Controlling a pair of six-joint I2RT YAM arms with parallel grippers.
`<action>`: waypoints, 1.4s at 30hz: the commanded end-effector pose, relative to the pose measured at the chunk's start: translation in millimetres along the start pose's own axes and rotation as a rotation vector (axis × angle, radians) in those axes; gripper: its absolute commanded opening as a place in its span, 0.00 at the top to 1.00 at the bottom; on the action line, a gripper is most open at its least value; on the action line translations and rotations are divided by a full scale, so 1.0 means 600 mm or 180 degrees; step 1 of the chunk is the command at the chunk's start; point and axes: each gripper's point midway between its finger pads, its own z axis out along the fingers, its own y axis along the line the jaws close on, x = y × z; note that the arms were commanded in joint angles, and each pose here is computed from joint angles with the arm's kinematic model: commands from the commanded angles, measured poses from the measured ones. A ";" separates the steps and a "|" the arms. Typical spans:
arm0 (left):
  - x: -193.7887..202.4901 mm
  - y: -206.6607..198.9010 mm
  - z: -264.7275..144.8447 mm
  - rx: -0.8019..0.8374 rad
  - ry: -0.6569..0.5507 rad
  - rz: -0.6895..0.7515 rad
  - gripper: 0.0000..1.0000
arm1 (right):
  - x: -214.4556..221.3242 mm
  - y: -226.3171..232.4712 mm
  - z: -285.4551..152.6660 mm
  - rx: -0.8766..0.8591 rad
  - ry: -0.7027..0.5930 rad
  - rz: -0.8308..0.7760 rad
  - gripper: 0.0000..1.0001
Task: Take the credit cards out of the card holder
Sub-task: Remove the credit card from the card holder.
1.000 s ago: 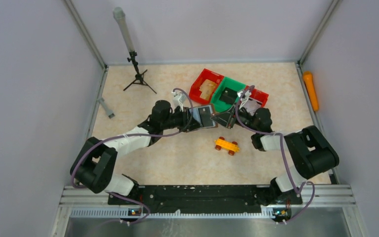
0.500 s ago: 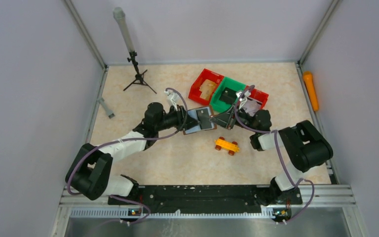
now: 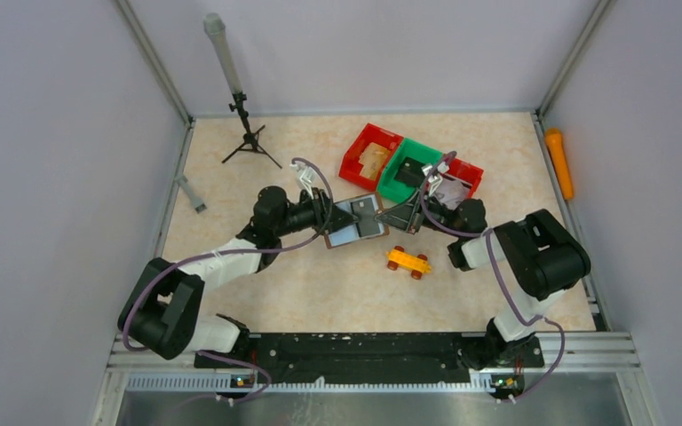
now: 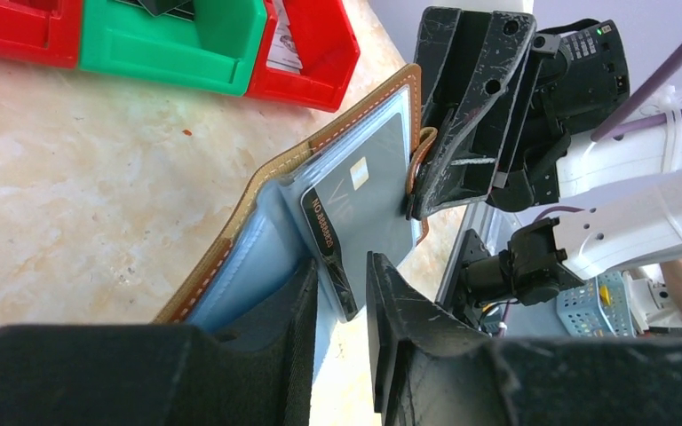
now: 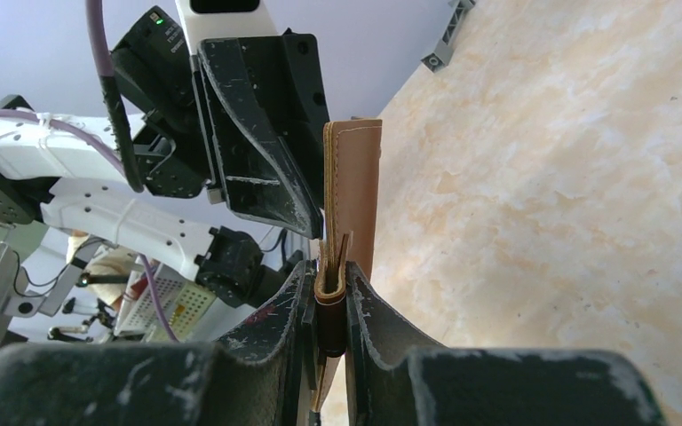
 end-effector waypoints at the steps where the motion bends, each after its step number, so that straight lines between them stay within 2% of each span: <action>1: -0.023 -0.048 -0.008 0.0401 -0.0153 0.0196 0.73 | -0.039 0.063 0.012 -0.0484 -0.0178 -0.0498 1.00; 4: -0.024 -0.061 -0.012 0.0522 -0.0178 0.0220 0.82 | -0.039 0.064 0.012 -0.0494 -0.0173 -0.0507 1.00; 8: -0.024 -0.067 -0.018 0.0572 -0.0210 0.0242 0.98 | -0.038 0.063 0.012 -0.0497 -0.0169 -0.0510 1.00; 9: -0.026 -0.068 -0.019 0.0567 -0.0228 0.0249 1.00 | -0.038 0.063 0.011 -0.0496 -0.0170 -0.0513 0.97; 11: -0.027 -0.068 -0.021 0.0550 -0.0253 0.0252 1.00 | -0.038 0.064 0.011 -0.0499 -0.0175 -0.0521 0.87; 14: -0.030 -0.068 -0.024 0.0534 -0.0284 0.0264 1.00 | -0.037 0.063 0.011 -0.0503 -0.0175 -0.0527 0.77; 17: -0.029 -0.066 -0.023 0.0534 -0.0271 0.0249 1.00 | -0.037 0.064 0.011 -0.0510 -0.0177 -0.0528 0.75; 21: -0.030 -0.061 -0.022 0.0522 -0.0255 0.0214 1.00 | -0.038 0.066 0.009 -0.0515 -0.0188 -0.0543 0.85; 24: -0.031 -0.056 -0.022 0.0500 -0.0259 0.0174 1.00 | -0.042 0.065 0.006 -0.0488 -0.0225 -0.0555 0.89; 36: -0.036 -0.042 -0.026 0.0440 -0.0288 0.0102 1.00 | -0.057 0.061 -0.010 -0.0419 -0.0344 -0.0563 0.93; 42: -0.036 -0.038 -0.025 0.0415 -0.0275 0.0077 1.00 | -0.058 0.061 -0.011 -0.0418 -0.0348 -0.0572 0.99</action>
